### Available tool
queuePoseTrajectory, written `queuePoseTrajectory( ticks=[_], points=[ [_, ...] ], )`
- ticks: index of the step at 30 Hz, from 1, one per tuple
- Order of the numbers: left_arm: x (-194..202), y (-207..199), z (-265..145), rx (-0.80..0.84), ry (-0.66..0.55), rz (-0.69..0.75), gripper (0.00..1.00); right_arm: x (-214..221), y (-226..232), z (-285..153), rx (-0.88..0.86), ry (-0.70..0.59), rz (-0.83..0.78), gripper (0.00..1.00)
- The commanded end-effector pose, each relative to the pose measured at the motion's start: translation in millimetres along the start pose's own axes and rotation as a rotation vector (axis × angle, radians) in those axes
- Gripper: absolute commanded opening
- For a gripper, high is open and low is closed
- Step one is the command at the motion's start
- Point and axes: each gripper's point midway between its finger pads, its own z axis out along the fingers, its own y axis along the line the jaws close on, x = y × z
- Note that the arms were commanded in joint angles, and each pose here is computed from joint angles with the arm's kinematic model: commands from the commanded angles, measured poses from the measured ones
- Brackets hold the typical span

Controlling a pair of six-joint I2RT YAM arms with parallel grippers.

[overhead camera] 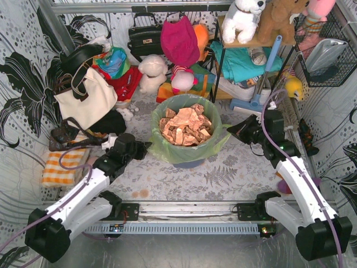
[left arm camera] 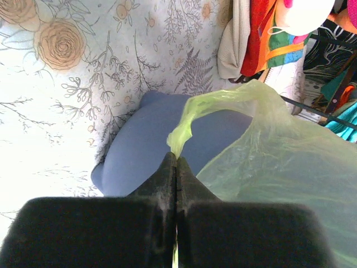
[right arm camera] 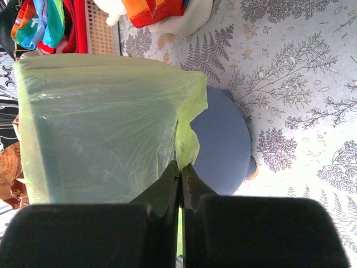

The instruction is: Tie the trash bag

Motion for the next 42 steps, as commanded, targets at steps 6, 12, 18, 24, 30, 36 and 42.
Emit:
queuePoseTrajectory(
  ticks=[6,12,18,24,30,36,42],
  points=[
    [-21.1,-44.5,-44.3,0.125,-0.139,0.288,0.00,-12.3,29.7,-17.5,-0.131,-0.075,-0.002,0.00],
    [-8.7,-87.9,-78.9,0.391,-0.104,0.432,0.00,-14.3,50.0,-26.0,-0.237,-0.091,-0.005,0.00],
    [2.4,-119.0,-108.9,0.626,-0.095,0.531,0.00,-15.2,54.1,-28.6,-0.259,-0.100,-0.018,0.00],
    [16.7,-134.0,-129.1,0.792,-0.070,0.632,0.01,-16.8,56.6,-30.5,-0.272,-0.112,-0.027,0.00],
    [-4.9,-107.9,-110.5,0.638,-0.141,0.588,0.25,-15.7,53.2,-28.7,-0.261,-0.109,-0.024,0.00],
    [-5.0,-97.4,-103.7,0.599,-0.139,0.646,0.51,-17.0,54.5,-29.5,-0.257,-0.109,-0.030,0.00],
    [-10.4,-97.0,-100.8,0.538,-0.165,0.722,0.58,-18.4,54.9,-30.5,-0.248,-0.112,-0.035,0.00]
  ],
)
